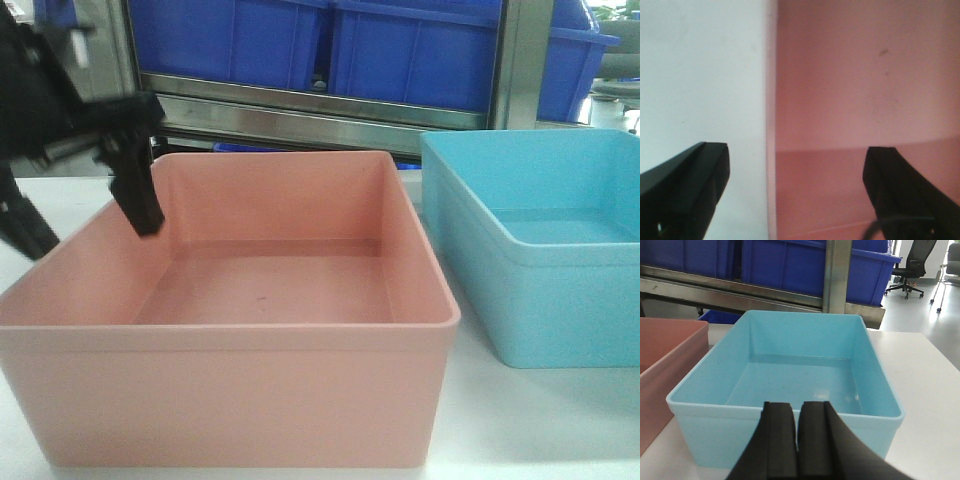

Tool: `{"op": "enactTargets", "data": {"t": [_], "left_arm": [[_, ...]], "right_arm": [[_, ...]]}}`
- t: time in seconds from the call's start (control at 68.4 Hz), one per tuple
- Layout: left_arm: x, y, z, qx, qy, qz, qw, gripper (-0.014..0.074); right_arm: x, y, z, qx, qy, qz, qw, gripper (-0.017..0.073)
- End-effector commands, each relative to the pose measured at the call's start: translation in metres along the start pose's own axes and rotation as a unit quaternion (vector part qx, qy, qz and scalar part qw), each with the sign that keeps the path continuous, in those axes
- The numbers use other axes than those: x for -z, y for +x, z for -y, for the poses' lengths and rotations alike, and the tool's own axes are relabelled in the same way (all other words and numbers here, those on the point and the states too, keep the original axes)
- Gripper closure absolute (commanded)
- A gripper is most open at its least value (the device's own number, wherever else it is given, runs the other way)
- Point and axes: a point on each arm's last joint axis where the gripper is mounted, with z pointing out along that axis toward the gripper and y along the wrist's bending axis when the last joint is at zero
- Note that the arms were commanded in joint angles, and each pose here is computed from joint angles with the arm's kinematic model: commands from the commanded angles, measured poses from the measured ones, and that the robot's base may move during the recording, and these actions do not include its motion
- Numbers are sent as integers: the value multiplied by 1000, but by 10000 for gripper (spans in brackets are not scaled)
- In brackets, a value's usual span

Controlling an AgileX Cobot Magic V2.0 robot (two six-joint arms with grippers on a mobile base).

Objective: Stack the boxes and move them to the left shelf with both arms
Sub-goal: 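Grip the pink bin wall with the left gripper and drag it toward the center, then release the pink bin and grip the light-blue bin wall with the right gripper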

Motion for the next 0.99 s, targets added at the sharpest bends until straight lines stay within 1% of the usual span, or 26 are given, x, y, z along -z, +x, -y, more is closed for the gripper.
{"op": "enactTargets", "data": {"t": [0.0, 0.015, 0.102, 0.146, 0.234, 0.278, 0.351, 0.439, 0.526, 0.599, 0.643, 0.672, 0.76, 0.833, 0.979], "left_arm": [[50, 4, 12, -56, 25, 70, 996, 135], [58, 7, 13, -66, 27, 81, 994, 135], [84, 25, 11, -95, 28, 122, 988, 155], [98, 37, 8, -105, 23, 146, 983, 190], [118, 61, 1, -124, 12, 190, 974, 291], [128, 75, -3, -136, 4, 218, 966, 347], [133, 94, -11, -148, -7, 249, 957, 433], [138, 115, -18, -153, -6, 288, 946, 523], [136, 134, -25, -157, -9, 307, 938, 603], [133, 147, -31, -159, -8, 325, 932, 601], [130, 153, -33, -159, -7, 336, 928, 601], [130, 158, -35, -159, -5, 351, 923, 601], [128, 165, -38, -159, -2, 375, 913, 601], [127, 167, -39, -159, -1, 382, 910, 601], [126, 167, -39, -158, -1, 382, 910, 601]], "right_arm": [[3, -15, 0, 4, 1, 61, 998, 494], [3, -15, 0, 4, 1, 60, 998, 494], [3, -15, 0, 4, 1, 60, 998, 494], [3, -15, 0, 4, 1, 60, 998, 494], [3, -15, 0, 4, 1, 61, 998, 494], [3, -15, 0, 4, 1, 61, 998, 494], [3, -15, 0, 4, 1, 61, 998, 494], [3, -16, 0, 3, 1, 65, 998, 494], [4, -21, 0, -3, 1, 79, 997, 494], [5, -31, 0, -4, 0, 88, 996, 496], [7, -43, -1, -4, -1, 95, 995, 505], [7, -51, -1, -4, -1, 88, 996, 503], [3, -74, -2, -4, -3, 63, 998, 503], [-5, -98, -3, -3, -5, 36, 999, 503], [-39, -142, -5, -3, -7, -32, 999, 497]]}}
